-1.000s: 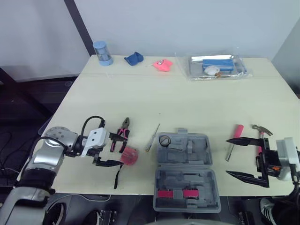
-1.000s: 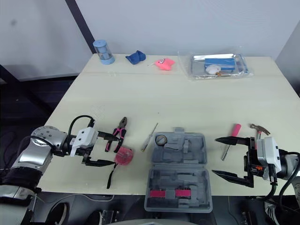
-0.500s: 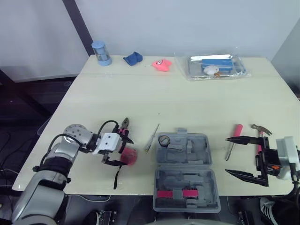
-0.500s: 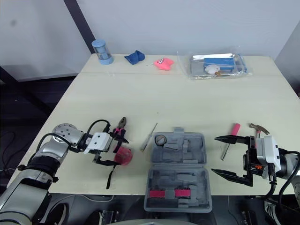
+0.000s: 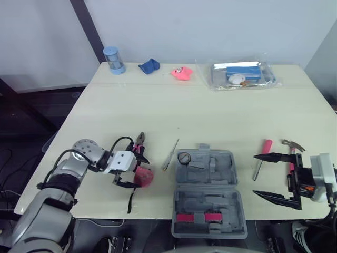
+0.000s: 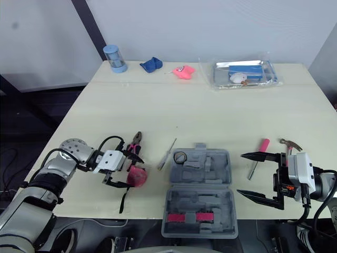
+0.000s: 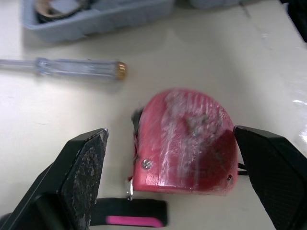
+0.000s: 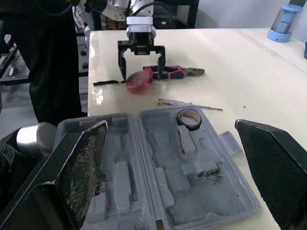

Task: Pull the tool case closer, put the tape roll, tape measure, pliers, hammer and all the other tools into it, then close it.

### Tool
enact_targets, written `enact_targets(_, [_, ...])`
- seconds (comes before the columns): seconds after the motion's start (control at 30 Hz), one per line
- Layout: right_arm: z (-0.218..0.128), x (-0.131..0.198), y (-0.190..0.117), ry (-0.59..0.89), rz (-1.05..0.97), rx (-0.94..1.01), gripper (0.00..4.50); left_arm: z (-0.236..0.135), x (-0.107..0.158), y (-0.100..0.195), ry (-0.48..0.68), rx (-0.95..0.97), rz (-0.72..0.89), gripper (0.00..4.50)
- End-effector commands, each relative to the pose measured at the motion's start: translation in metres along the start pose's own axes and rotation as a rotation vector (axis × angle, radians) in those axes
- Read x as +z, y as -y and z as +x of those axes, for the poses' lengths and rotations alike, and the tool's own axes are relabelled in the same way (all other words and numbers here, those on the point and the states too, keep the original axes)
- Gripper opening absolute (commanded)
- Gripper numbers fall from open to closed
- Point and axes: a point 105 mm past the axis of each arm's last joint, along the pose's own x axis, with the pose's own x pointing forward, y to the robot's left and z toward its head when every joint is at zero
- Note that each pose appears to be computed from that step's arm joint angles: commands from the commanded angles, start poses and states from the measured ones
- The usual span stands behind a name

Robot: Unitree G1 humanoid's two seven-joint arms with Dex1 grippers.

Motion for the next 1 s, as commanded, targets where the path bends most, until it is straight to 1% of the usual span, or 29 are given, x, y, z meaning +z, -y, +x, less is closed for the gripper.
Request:
enact_targets(0.03, [0.001, 0.009, -0.001, 0.009, -0.039, 0.013, 4.50, -0.005, 0.004, 0.003, 0.015, -0.042, 0.003, 4.48])
enact_targets(0.23, [0.000, 0.009, -0.002, 0.008, -0.040, 0.010, 4.50, -0.003, 0.003, 0.001, 0.009, -0.047, 0.029, 4.48])
enact_targets(0.47, [0.000, 0.010, -0.002, 0.006, -0.042, 0.004, 4.50, 0.000, -0.002, 0.001, -0.024, -0.062, 0.054, 4.48])
enact_targets(0.73, [0.000, 0.010, -0.005, 0.003, -0.040, 0.010, 4.50, 0.007, -0.003, 0.000, -0.016, -0.057, 0.073, 4.48])
enact_targets(0.8, [0.000, 0.010, -0.005, 0.002, -0.039, 0.011, 4.50, 0.007, -0.003, -0.001, -0.017, -0.056, 0.068, 3.94])
enact_targets(0.83, [0.001, 0.010, -0.005, 0.002, -0.039, 0.011, 4.50, 0.006, -0.004, -0.001, -0.018, -0.054, 0.069, 3.75])
enact_targets(0.87, [0.001, 0.010, -0.005, 0.003, -0.039, 0.011, 4.50, 0.006, -0.004, -0.001, -0.019, -0.051, 0.071, 3.30])
enact_targets(0.9, [0.001, 0.010, -0.005, 0.003, -0.039, 0.011, 4.50, 0.005, -0.004, -0.002, -0.020, -0.048, 0.070, 3.11])
enact_targets(0.93, [0.001, 0.010, -0.005, 0.003, -0.039, 0.011, 4.50, 0.005, -0.004, -0.002, -0.020, -0.046, 0.070, 2.99])
enact_targets(1.0, [0.001, 0.010, -0.005, 0.004, -0.039, 0.011, 4.50, 0.004, -0.005, -0.003, -0.022, -0.043, 0.068, 2.99])
